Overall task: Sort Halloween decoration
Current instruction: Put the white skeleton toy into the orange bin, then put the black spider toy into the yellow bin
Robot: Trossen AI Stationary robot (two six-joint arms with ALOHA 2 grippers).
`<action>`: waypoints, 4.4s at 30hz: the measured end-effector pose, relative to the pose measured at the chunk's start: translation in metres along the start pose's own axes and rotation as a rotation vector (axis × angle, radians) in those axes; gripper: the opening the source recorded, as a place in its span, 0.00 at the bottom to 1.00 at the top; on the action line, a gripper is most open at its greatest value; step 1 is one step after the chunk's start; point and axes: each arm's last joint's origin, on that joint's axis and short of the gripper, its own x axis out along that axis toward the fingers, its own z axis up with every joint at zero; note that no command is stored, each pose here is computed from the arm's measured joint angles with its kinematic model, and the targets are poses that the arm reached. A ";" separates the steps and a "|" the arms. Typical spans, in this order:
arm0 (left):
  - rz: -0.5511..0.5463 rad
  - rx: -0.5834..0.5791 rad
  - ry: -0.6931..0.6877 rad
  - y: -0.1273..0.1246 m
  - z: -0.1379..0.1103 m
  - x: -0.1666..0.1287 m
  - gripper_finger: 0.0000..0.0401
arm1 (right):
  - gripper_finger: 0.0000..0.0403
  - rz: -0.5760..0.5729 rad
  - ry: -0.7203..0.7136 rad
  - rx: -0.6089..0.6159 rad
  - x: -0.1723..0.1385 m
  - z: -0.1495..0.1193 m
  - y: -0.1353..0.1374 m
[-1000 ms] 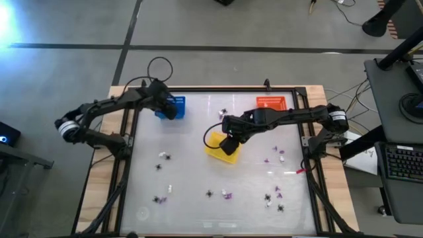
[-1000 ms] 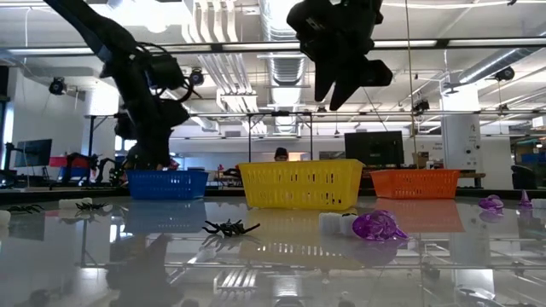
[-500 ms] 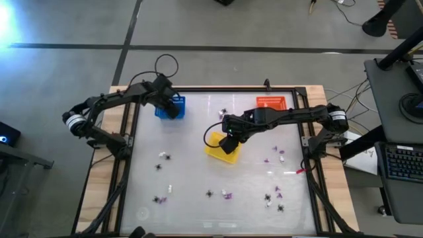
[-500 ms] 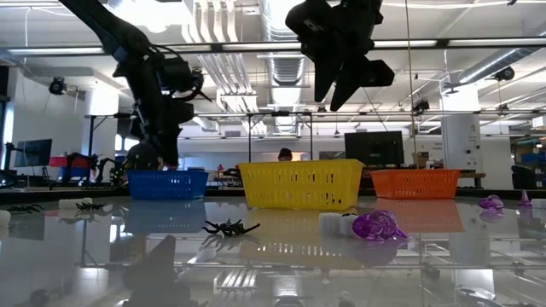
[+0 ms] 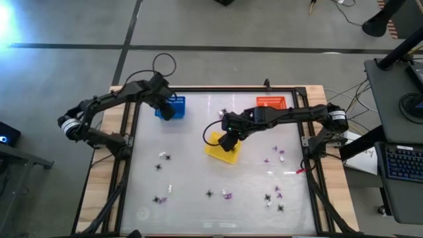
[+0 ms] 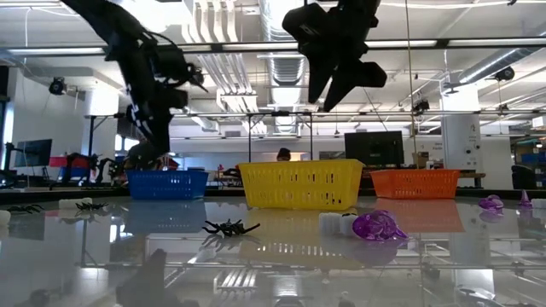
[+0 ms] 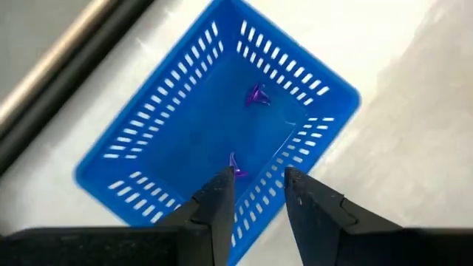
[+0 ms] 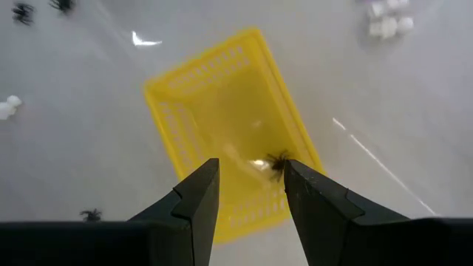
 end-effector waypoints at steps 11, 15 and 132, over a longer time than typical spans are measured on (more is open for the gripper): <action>-0.009 0.076 -0.203 -0.005 -0.015 -0.054 0.26 | 0.36 -0.087 -0.241 0.237 0.002 0.036 -0.027; -0.002 0.093 -0.243 -0.005 -0.019 -0.064 0.26 | 0.36 -0.170 -0.269 0.293 0.008 0.045 -0.050; -0.006 0.063 -0.240 -0.006 -0.022 -0.067 0.26 | 0.03 -0.444 0.251 0.371 0.024 0.055 -0.220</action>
